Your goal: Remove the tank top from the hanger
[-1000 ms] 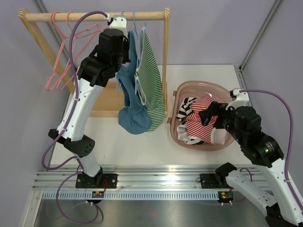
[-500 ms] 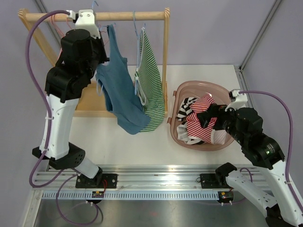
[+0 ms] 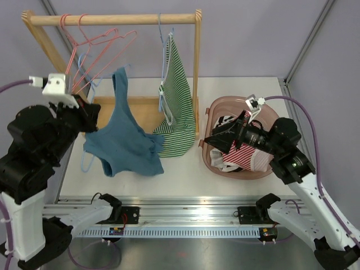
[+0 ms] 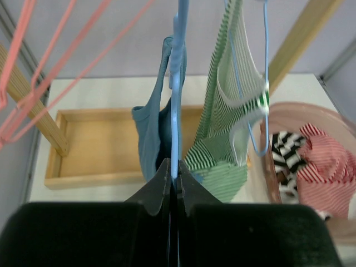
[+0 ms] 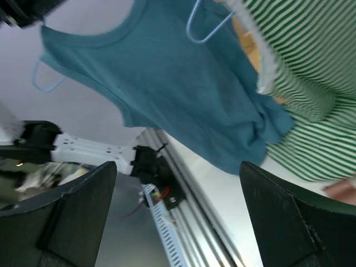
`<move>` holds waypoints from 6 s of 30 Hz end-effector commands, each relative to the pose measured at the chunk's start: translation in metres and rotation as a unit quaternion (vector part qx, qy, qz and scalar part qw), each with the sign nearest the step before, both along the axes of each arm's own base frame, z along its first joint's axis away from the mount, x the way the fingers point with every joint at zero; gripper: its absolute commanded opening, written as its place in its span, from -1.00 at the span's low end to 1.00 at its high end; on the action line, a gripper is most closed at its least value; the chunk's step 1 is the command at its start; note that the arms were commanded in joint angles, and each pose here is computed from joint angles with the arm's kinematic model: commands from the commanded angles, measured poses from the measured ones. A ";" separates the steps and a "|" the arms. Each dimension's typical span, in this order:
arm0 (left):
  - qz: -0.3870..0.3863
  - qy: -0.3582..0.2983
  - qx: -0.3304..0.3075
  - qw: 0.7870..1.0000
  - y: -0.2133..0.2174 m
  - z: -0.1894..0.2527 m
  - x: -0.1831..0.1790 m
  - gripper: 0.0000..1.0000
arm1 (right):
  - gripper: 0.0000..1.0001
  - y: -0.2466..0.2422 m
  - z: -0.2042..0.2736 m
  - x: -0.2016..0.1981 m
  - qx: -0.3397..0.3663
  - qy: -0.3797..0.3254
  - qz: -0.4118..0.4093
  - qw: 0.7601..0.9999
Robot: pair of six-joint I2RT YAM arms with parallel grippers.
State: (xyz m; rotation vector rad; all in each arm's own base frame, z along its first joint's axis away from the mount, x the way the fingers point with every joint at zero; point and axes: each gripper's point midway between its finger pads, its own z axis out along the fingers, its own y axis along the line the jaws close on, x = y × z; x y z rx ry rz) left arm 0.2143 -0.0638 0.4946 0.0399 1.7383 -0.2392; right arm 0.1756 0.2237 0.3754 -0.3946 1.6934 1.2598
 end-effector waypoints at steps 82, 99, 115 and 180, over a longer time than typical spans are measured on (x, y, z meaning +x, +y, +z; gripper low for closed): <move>-0.349 -0.435 -0.253 0.790 -0.083 0.050 -0.105 -1.00 | -1.00 0.164 0.067 -0.088 0.023 -0.007 0.271 0.962; 0.019 -0.179 -0.102 0.978 0.033 -0.048 -0.050 -1.00 | -0.97 0.158 -0.141 -0.023 -0.196 0.073 0.030 0.977; 0.072 0.017 0.034 0.997 0.014 -0.072 0.028 -1.00 | 0.99 0.100 -0.211 -0.076 -0.287 0.151 0.067 0.944; 0.031 -0.028 -0.054 0.998 0.021 -0.062 0.024 0.98 | -1.00 0.144 -0.322 -0.064 -0.426 0.131 -0.048 0.894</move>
